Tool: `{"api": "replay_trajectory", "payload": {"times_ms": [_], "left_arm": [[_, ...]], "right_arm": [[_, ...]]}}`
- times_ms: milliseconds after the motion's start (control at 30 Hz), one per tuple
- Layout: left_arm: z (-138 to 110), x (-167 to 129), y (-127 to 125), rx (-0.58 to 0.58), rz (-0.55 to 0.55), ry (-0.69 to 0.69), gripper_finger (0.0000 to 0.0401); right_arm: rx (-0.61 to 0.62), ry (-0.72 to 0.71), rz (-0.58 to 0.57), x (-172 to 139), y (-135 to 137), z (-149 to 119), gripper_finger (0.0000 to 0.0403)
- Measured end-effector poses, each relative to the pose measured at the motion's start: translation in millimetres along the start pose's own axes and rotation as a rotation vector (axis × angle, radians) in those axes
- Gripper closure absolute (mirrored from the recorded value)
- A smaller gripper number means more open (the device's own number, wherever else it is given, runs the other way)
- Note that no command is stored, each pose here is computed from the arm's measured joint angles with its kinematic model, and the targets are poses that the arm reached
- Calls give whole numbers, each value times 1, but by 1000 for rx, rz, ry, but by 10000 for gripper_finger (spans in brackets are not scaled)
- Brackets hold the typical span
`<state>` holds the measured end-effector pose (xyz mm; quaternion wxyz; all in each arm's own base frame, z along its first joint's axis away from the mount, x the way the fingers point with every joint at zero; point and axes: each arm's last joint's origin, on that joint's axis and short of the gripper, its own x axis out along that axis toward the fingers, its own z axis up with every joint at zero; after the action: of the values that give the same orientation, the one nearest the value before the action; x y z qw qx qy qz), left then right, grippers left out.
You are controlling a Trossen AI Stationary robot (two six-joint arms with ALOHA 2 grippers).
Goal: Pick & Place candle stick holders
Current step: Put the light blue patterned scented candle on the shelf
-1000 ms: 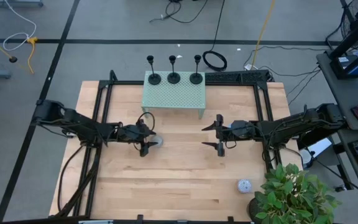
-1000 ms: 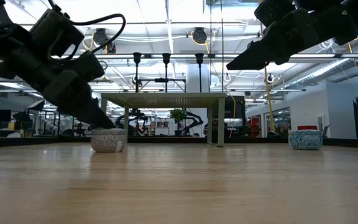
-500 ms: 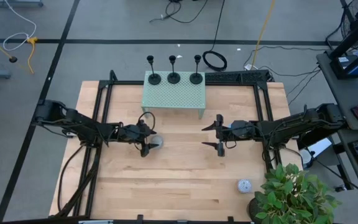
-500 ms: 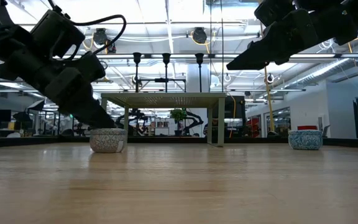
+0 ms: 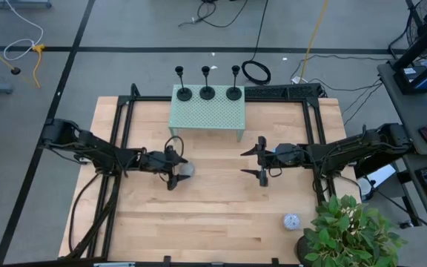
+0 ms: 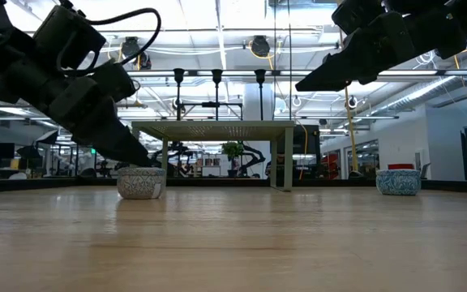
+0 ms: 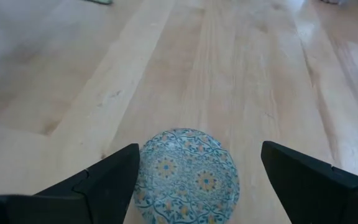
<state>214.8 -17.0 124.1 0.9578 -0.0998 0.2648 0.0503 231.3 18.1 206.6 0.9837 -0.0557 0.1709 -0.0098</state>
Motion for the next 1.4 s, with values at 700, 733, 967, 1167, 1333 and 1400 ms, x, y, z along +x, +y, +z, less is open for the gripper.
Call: {"api": "replay_trajectory", "payload": {"times_ms": [700,733,967,1167,1333,1400], "left_arm": [[-24,22,2,33,86,79,57],[-25,22,2,34,88,79,57],[-26,24,2,32,92,71,97],[-24,25,5,19,102,59,98],[-17,25,4,29,110,-16,69],[-14,25,3,46,104,-44,73]], "right_arm": [[0,1,-2,0,0,0,135],[0,1,-2,0,0,0,135],[0,2,-2,0,0,0,135],[0,2,-2,0,0,0,135],[0,1,-3,0,0,0,135],[0,1,-3,0,0,0,135]]}}
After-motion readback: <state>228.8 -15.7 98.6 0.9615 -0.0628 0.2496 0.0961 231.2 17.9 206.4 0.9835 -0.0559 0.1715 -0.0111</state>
